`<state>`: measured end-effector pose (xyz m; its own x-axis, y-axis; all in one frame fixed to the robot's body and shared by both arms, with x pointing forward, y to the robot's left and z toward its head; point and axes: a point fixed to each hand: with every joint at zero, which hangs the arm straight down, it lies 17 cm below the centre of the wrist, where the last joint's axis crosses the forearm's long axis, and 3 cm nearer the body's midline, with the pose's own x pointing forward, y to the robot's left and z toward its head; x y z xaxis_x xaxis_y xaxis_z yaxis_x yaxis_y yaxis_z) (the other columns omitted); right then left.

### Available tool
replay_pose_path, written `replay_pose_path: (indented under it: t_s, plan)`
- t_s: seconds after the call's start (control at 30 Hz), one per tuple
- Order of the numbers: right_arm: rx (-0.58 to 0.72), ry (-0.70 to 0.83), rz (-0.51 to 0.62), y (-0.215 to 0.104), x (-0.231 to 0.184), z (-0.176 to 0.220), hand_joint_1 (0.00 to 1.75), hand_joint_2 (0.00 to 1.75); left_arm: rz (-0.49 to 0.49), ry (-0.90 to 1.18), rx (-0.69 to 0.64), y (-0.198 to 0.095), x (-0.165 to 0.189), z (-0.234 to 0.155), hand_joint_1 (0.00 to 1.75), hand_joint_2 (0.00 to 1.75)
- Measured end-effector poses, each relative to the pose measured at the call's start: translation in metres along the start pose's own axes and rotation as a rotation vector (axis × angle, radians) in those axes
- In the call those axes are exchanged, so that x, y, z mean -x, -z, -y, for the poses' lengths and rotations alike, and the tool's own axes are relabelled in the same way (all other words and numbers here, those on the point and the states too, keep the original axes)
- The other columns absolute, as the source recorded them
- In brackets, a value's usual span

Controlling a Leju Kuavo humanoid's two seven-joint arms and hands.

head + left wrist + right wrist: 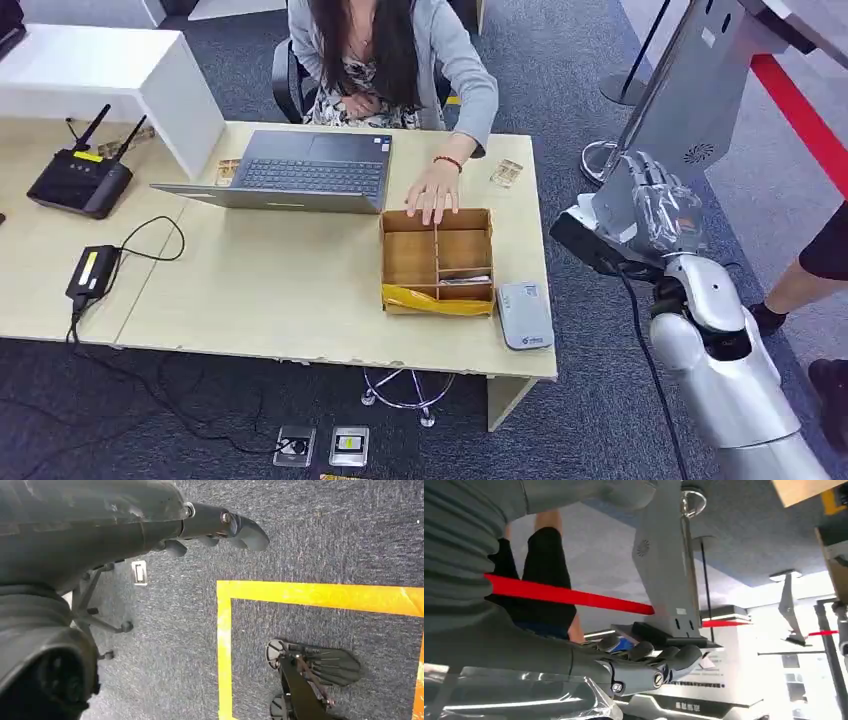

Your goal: Pass the card to the sensor for recognition and then transmit it.

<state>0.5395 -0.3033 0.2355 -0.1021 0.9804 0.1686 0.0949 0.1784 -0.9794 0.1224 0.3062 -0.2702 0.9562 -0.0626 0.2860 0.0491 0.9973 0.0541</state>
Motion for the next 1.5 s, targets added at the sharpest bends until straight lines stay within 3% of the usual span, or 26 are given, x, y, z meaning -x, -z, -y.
replay_pose_path:
  t_s: [0.6,0.9,1.5]
  plan:
    - [-0.045,0.087,0.269,-0.058,-0.117,0.004,0.0,1.75,0.001,-0.016,-0.013,0.0,-0.001,-0.005,0.0,0.0]
    - [-0.05,0.055,0.331,-0.073,-0.144,-0.015,0.0,1.75,-0.003,-0.014,-0.017,0.001,-0.001,-0.004,0.0,0.0]
    - [-0.181,0.069,0.345,-0.067,-0.192,-0.11,0.0,1.75,-0.021,0.0,-0.022,0.001,0.001,0.006,0.0,0.0]
